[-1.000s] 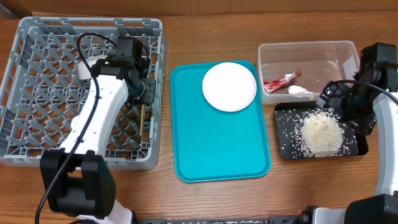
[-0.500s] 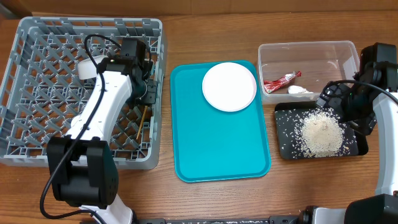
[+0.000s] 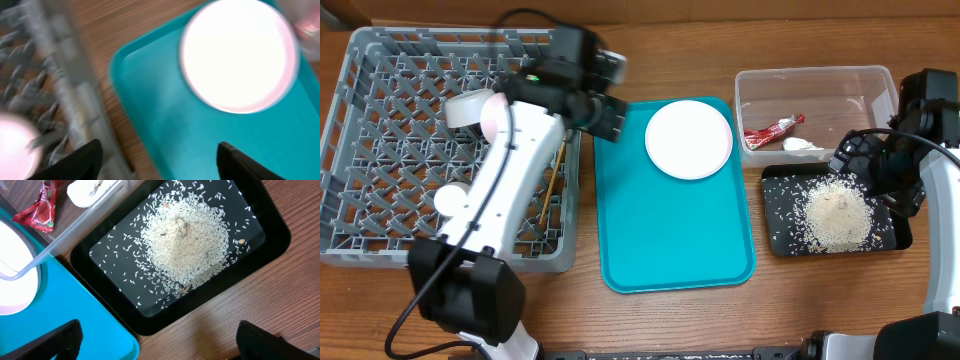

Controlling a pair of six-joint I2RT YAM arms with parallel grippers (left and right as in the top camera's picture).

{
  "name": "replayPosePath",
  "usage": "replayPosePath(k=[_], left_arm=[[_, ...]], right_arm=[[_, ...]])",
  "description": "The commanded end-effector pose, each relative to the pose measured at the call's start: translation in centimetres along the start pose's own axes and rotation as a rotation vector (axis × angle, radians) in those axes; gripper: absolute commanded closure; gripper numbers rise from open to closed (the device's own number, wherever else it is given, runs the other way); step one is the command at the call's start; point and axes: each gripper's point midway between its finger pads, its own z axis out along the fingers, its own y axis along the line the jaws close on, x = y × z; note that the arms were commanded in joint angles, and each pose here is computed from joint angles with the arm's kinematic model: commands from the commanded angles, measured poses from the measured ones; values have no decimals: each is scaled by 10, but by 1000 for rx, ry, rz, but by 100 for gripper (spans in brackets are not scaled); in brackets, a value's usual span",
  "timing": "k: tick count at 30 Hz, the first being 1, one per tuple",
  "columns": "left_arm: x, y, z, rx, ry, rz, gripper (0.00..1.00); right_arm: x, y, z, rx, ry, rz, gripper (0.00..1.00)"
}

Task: Sort waste into correct bins and load items into the dishwasher
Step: 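Reach the left gripper to the teal tray and grasp the white plate's rim, then lift the white plate with the left gripper and carry it over the rack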

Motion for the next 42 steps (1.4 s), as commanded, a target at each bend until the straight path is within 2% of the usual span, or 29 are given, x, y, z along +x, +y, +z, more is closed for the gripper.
replayPosePath(k=[1, 9, 17, 25, 32, 39, 42], left_arm=[[-8, -41, 10, 70, -14, 195, 20], [2, -106, 65, 143, 41, 385, 16], [30, -146, 131, 178, 133, 461, 18], [52, -154, 165, 187, 197, 476, 24], [46, -155, 169, 182, 172, 450, 30], [53, -155, 178, 181, 196, 414, 38], [55, -156, 177, 183, 207, 379, 58]], right_arm=[[-4, -1, -5, -1, -24, 2, 0], [-4, -1, -5, -1, -24, 2, 0], [-4, -1, -5, 0, -24, 2, 0], [-4, -1, -5, 0, -23, 2, 0], [-3, -1, -5, 1, -21, 1, 0], [-3, -1, -5, 1, -20, -2, 0], [-3, -1, -5, 1, -20, -3, 0]])
